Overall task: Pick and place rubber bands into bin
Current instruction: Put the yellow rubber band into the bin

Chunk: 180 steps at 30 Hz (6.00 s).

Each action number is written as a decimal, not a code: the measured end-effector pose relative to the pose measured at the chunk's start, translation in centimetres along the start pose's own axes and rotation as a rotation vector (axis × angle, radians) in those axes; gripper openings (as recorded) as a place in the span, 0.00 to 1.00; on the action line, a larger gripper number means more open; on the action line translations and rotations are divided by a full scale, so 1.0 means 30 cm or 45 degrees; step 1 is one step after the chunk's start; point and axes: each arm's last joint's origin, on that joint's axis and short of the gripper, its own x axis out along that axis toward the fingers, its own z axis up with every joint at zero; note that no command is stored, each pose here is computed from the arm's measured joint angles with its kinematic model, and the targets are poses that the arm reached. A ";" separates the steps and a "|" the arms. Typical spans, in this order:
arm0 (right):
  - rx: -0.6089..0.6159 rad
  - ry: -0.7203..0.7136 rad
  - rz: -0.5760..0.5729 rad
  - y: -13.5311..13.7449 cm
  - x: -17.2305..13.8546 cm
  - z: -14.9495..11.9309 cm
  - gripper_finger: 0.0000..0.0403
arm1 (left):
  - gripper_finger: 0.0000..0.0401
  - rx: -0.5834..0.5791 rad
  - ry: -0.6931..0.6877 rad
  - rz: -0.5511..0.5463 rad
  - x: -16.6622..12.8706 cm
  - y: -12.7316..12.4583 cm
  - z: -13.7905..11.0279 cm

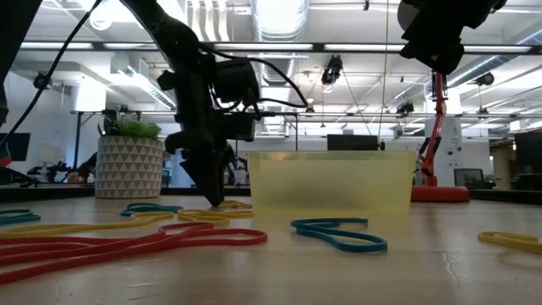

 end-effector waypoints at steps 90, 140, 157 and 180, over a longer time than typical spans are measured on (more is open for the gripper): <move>0.061 0.002 0.002 0.001 0.001 -0.002 0.22 | 0.00 -0.199 0.037 -0.022 -0.013 0.007 -0.012; 0.023 -0.037 -0.009 0.003 0.001 0.005 0.19 | 0.00 -0.273 -0.867 0.000 -0.315 -0.009 0.155; 0.017 -0.035 -0.009 0.003 0.001 0.004 0.24 | 0.16 -0.304 -0.816 -0.057 -0.254 -0.005 0.168; 0.082 0.276 0.352 0.212 0.071 -0.308 0.17 | 0.21 -0.215 -0.873 -0.256 -0.520 -0.252 -0.054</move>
